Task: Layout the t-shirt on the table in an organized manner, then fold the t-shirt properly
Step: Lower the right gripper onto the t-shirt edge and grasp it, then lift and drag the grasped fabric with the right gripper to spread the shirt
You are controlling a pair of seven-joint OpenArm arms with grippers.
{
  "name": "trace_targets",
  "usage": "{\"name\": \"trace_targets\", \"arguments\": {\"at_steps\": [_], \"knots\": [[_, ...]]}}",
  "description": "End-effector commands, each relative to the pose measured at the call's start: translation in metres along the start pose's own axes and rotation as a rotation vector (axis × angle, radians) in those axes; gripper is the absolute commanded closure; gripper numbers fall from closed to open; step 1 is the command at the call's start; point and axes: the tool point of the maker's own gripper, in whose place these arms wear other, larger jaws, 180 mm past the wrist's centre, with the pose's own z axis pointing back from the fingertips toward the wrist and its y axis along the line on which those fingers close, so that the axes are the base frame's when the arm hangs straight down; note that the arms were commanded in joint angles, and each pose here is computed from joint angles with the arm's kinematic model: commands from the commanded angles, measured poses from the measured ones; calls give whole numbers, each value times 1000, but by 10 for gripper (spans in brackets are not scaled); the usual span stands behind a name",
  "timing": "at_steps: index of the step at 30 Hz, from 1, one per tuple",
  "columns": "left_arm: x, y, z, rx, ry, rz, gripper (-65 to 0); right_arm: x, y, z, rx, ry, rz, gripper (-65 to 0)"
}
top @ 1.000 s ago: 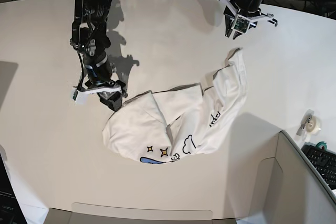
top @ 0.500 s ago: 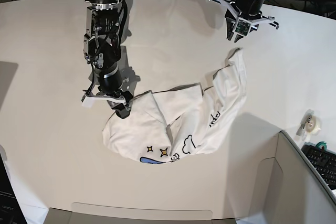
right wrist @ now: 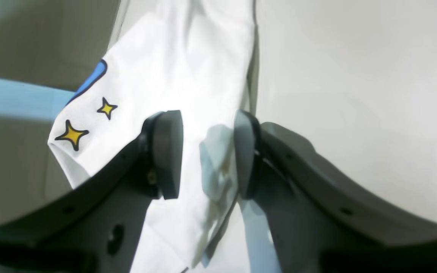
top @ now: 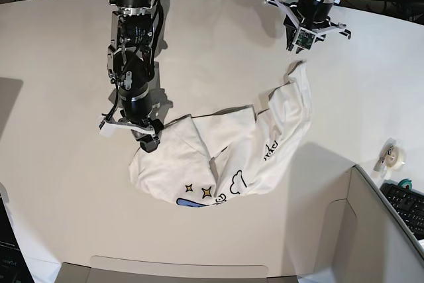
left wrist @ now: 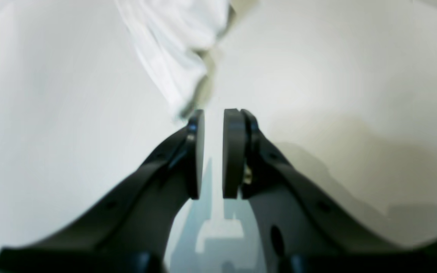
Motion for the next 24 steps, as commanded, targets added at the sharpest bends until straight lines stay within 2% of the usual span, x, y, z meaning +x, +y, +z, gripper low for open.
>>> {"name": "trace_targets", "arguments": {"at_steps": [1, 4, 11, 24], "knots": [[10, 3, 2, 10, -40, -4, -92, 1, -6, 0, -36, 6, -43, -227], [10, 3, 2, 10, -39, -4, -92, 5, -16, 0, -88, -3, -64, -227], [9, 3, 3, 11, -36, -4, -92, 11, -16, -10, -165, -7, -97, -227], [10, 5, 2, 15, -40, -4, -92, 6, 4, -17, -136, 15, -77, -226]]}}
